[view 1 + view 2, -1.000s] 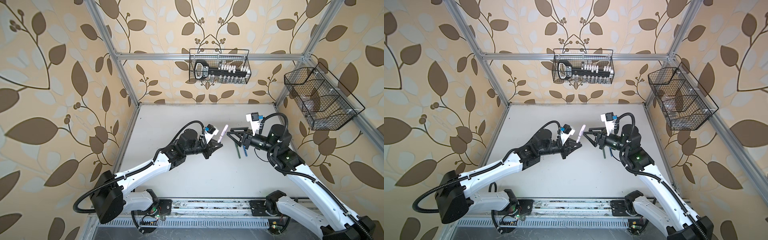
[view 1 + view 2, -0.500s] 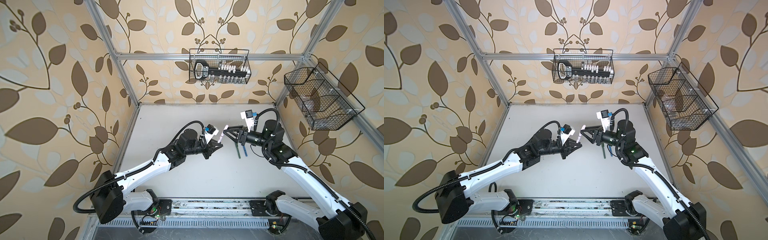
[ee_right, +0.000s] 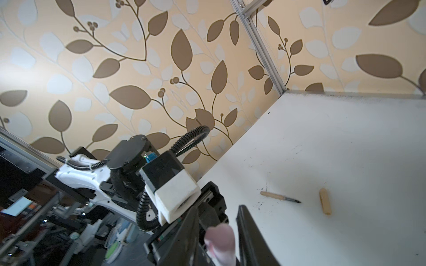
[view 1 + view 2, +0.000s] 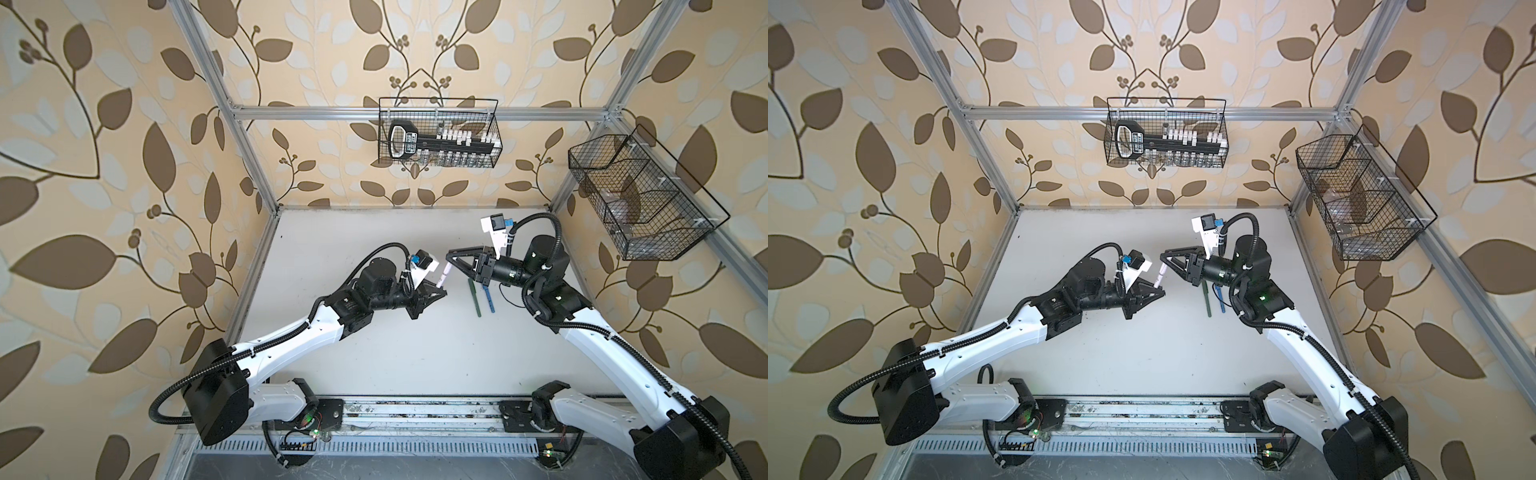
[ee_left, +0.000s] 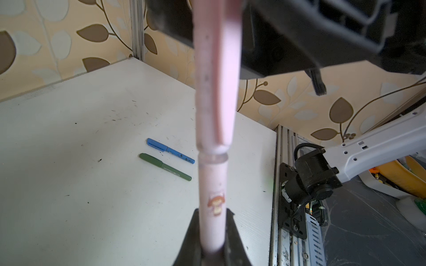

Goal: Insert the pens into the pen caps

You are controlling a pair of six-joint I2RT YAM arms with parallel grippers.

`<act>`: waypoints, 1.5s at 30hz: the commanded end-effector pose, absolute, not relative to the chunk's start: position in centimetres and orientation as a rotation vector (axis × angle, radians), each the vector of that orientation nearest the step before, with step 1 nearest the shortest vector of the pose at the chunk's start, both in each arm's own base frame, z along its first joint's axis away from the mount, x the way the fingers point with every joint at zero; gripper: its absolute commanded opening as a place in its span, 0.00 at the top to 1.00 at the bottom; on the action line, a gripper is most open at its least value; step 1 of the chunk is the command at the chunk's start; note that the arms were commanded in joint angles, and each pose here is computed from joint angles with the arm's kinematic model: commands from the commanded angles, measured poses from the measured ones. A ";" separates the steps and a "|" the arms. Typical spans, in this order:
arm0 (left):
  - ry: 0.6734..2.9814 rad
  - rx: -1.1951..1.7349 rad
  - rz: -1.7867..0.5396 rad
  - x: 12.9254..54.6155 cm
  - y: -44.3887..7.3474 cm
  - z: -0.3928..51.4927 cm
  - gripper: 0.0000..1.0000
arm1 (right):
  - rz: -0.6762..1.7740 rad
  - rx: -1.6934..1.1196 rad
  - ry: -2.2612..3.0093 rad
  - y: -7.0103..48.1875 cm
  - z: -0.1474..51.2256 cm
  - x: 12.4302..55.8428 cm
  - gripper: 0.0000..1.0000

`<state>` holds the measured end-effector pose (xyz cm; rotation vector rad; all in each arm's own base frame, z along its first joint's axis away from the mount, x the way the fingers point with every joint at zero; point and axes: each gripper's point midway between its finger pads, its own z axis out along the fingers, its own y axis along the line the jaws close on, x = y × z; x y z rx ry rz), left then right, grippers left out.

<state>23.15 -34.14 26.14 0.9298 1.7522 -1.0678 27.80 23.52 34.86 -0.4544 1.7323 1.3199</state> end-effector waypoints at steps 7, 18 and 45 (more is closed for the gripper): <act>1.590 0.906 -1.056 23.4 -34.5 30.6 1.00 | 1.350 -0.507 1.712 23.9 35.3 27.3 0.99; 1.337 0.830 -0.928 24.6 -33.3 38.0 1.00 | 1.378 -0.564 1.791 24.9 32.3 26.4 1.00; 1.377 1.000 -1.255 22.1 -34.6 37.3 1.00 | 1.404 -0.585 1.755 23.8 32.7 24.6 1.00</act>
